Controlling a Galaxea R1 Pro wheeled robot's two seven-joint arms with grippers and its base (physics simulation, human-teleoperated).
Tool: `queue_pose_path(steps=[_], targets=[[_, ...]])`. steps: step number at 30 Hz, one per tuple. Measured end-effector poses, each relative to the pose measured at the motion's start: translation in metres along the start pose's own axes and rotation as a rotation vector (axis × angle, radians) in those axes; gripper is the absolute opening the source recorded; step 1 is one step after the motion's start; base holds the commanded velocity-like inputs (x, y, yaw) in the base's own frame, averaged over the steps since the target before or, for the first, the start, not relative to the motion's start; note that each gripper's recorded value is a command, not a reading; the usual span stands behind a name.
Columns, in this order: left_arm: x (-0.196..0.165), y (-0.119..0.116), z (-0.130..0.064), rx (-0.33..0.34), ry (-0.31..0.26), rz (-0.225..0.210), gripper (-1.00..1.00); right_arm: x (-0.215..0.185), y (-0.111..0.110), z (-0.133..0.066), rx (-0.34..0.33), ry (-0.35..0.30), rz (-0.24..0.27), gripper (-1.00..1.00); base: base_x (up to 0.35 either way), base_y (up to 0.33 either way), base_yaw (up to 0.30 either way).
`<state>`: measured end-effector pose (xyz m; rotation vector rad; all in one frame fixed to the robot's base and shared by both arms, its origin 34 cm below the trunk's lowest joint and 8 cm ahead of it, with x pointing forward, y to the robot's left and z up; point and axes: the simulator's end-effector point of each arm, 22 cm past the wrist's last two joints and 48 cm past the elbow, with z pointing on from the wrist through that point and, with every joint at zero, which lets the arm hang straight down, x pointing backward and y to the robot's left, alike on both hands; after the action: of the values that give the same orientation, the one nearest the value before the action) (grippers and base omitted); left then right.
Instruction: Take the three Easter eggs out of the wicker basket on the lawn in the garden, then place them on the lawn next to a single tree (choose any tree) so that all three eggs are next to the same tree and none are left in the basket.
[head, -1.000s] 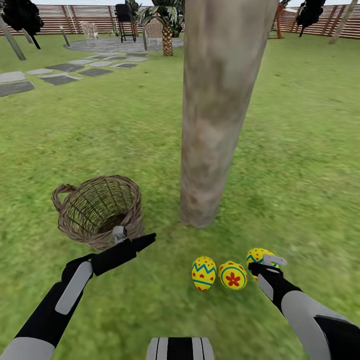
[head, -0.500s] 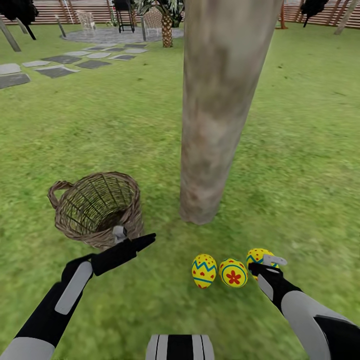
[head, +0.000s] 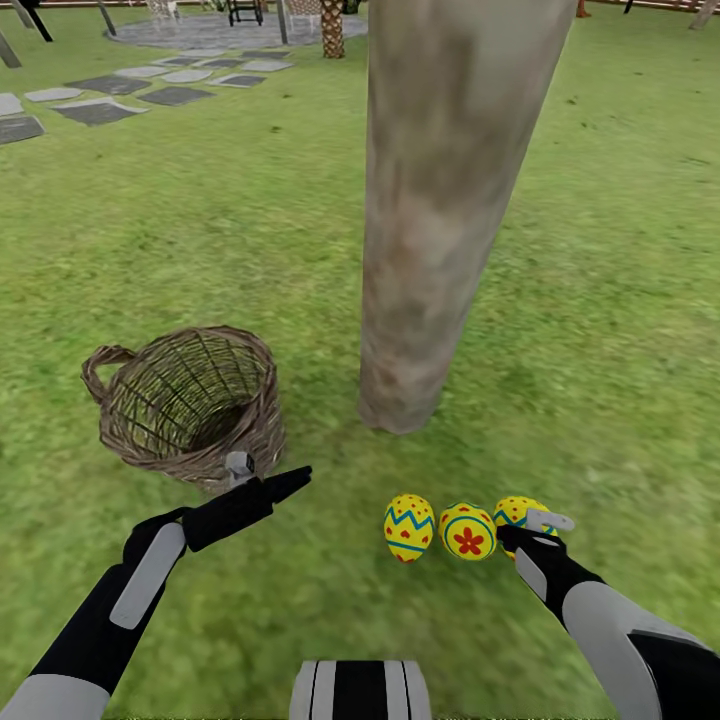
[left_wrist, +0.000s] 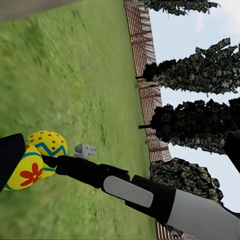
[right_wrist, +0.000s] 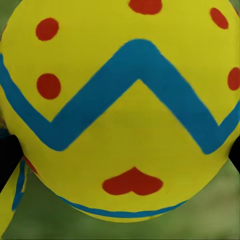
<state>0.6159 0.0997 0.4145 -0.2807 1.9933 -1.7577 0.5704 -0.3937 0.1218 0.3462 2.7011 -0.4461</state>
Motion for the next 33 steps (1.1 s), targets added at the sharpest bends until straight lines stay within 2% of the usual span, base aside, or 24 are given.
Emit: queue_pose_path(steps=[8, 15, 16, 20, 33], targets=[[0.006, 0.017, 0.0, -0.014, 0.005, -0.028, 1.0, 0.015, 0.0, 0.01, 0.009, 0.023, -0.025, -1.0, 0.0, 0.0, 0.0], [0.007, 0.017, 0.0, -0.015, 0.005, -0.03, 1.0, 0.015, 0.0, 0.01, 0.009, 0.023, -0.023, -1.0, 0.0, 0.0, 0.0], [0.007, 0.017, 0.0, -0.014, 0.005, -0.03, 1.0, 0.015, 0.0, 0.01, 0.009, 0.023, -0.023, 1.0, 0.0, 0.0, 0.0], [0.006, 0.018, 0.0, -0.015, 0.005, -0.03, 1.0, 0.017, 0.002, 0.01, 0.004, 0.027, -0.008, 1.0, 0.0, 0.0, 0.0], [0.008, 0.019, 0.001, -0.015, 0.005, -0.035, 1.0, 0.015, 0.004, 0.01, -0.006, 0.025, -0.011, 1.0, 0.0, 0.0, 0.0]])
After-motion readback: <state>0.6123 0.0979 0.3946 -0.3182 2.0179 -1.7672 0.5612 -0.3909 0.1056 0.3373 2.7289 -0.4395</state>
